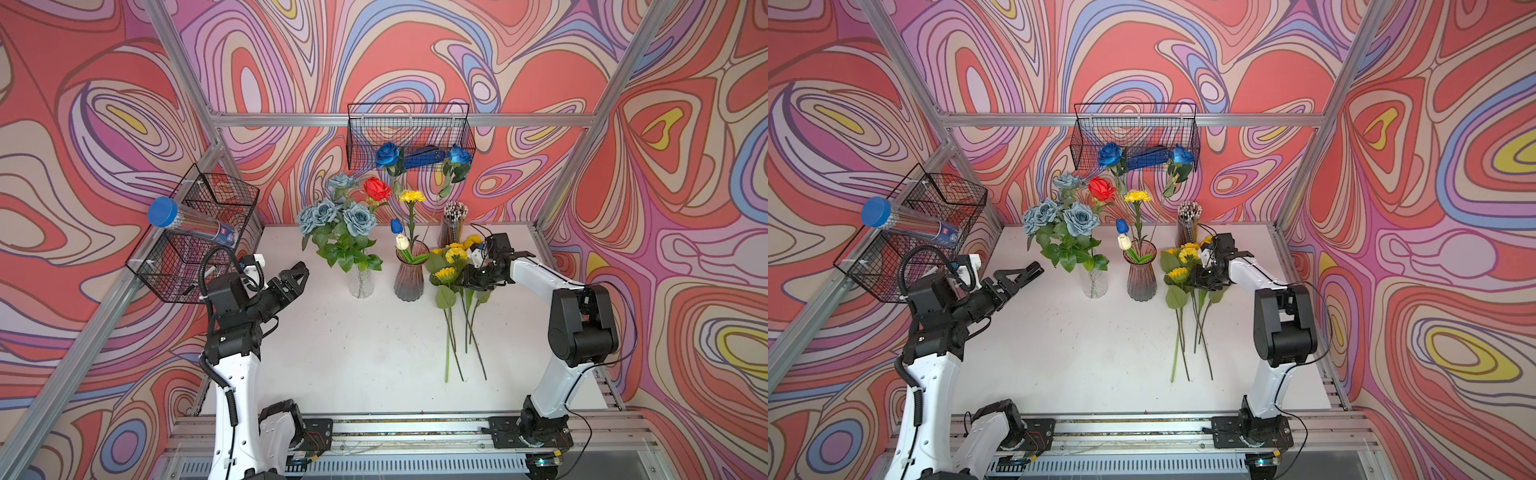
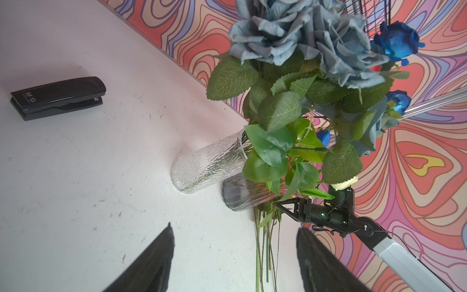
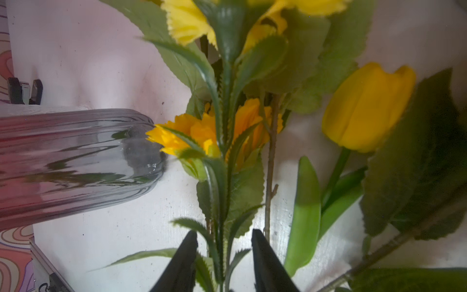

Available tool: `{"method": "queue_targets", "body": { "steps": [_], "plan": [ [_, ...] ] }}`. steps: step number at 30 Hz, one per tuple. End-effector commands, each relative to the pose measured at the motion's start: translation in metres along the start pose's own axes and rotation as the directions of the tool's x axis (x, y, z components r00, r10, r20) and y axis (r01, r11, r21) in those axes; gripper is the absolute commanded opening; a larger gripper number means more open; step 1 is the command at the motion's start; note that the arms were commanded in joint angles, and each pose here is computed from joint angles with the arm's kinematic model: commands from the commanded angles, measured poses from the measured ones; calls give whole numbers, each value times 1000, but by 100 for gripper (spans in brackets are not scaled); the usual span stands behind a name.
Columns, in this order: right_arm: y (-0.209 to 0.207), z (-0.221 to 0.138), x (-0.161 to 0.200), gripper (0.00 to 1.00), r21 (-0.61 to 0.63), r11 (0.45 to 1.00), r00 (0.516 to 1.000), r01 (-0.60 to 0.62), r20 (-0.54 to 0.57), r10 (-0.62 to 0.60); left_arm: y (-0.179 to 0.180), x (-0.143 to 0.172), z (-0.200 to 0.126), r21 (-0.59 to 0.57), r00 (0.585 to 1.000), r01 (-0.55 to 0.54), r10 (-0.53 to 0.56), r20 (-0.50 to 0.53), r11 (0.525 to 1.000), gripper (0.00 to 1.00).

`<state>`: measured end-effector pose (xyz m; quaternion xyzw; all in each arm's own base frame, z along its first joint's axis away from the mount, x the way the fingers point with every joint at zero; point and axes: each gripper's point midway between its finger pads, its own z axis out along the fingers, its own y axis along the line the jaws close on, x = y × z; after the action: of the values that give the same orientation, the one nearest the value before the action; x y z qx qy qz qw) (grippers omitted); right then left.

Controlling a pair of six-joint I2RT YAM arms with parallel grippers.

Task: Pick out yellow flowers from the vase
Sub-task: Place the flower at the center of the board.

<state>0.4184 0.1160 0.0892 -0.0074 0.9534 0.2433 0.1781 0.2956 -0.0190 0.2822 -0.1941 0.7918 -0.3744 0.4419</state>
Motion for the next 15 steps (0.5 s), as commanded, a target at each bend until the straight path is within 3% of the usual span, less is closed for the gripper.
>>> {"method": "queue_targets", "body": {
  "steps": [1, 9, 11, 12, 13, 15],
  "plan": [
    [5, -19, -9, 39, 20, 999, 999, 30, 38, -31, -2, -2, -1, 16, 1000, -12, 11, 10, 1000, 77],
    [15, -47, -19, 44, 43, 996, 992, 74, 98, -78, 0, -1, 0, 13, 1000, -9, 9, 9, 1000, 77],
    [19, -55, -22, 56, 54, 995, 990, 89, 102, -94, 1, -1, 1, 14, 1000, -6, 6, 9, 1000, 77],
    [21, -59, -24, 90, 54, 994, 990, 93, 105, -98, 2, -1, 1, 14, 1000, -4, 3, 8, 1000, 77],
    [24, -64, -25, 98, 50, 994, 989, 98, 106, -103, 2, -1, 2, 14, 1000, 0, 0, 7, 1000, 77],
    [30, -70, -28, 99, 48, 993, 987, 111, 114, -116, 4, -1, 3, 12, 1000, 2, -2, 8, 1000, 77]
  ]
}}
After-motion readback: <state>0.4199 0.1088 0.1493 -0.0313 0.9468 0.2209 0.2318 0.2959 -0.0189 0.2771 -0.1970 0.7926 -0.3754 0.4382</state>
